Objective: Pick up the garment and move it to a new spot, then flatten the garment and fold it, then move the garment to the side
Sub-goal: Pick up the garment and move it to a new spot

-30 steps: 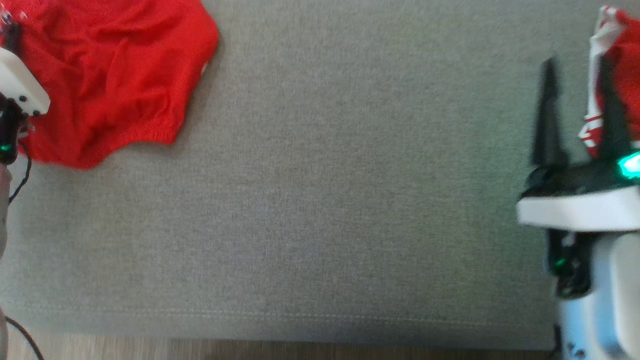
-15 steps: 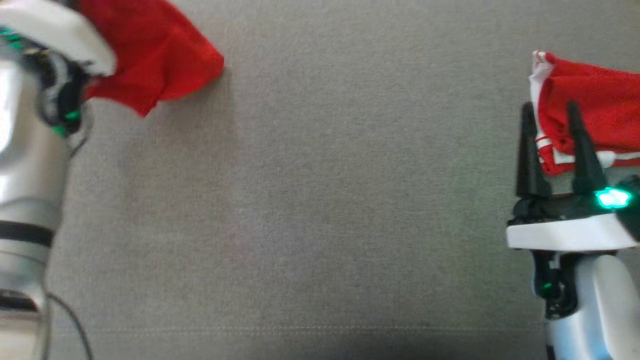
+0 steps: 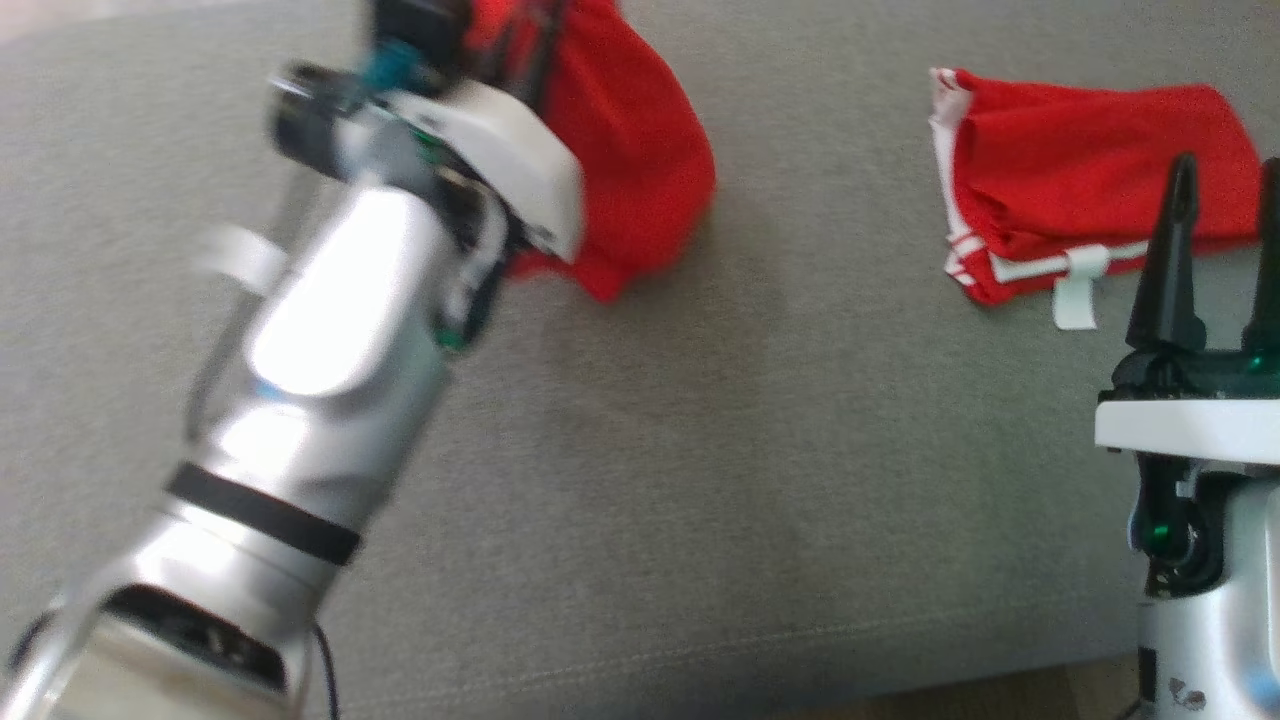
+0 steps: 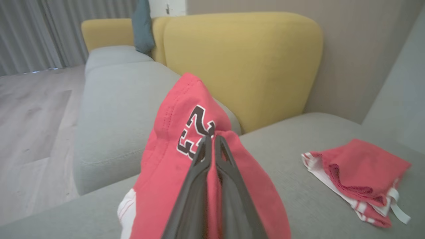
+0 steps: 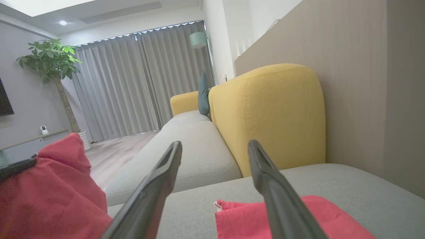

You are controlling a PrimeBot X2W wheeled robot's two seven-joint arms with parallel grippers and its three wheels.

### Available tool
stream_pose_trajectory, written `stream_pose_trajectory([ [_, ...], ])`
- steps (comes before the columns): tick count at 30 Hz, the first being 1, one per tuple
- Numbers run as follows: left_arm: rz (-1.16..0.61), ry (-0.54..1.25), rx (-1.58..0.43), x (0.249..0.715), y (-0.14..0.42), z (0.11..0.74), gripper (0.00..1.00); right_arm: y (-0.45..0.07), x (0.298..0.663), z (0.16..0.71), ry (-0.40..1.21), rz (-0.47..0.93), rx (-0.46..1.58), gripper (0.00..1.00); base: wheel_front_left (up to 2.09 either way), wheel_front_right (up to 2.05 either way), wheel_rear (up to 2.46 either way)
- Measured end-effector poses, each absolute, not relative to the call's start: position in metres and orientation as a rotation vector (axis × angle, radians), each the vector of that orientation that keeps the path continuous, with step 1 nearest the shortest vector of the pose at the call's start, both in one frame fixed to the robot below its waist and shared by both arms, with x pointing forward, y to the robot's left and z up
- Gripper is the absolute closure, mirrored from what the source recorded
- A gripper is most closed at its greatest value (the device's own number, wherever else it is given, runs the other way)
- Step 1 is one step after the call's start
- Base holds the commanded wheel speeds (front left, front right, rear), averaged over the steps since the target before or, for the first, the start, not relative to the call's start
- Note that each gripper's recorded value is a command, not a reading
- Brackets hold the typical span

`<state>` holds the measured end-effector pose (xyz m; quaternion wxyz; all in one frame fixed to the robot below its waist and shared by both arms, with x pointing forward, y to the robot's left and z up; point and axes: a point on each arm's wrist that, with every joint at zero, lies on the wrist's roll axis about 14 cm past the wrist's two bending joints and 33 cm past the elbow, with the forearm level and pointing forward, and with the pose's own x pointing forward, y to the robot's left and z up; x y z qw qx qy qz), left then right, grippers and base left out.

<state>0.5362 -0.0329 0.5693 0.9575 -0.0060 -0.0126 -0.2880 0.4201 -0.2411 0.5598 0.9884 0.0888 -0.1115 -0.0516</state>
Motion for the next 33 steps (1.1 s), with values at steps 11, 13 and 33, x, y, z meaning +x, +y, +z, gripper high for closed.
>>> stream_pose_trajectory([
  [11,-0.804,0.180,0.075,0.479,-0.108,0.468,1.00,-0.266,0.405,0.547,-0.194,-0.181,0.171,0.00,0.00,0.00,0.00],
  [13,-0.841,0.198,0.052,0.467,-0.116,0.464,1.00,-0.267,0.404,0.546,-0.194,-0.182,0.170,0.00,0.00,0.00,0.00],
  [33,-0.804,-0.042,-0.140,0.460,-0.122,0.559,0.00,-0.260,0.408,0.560,-0.242,-0.161,0.188,0.00,0.00,0.00,0.00],
])
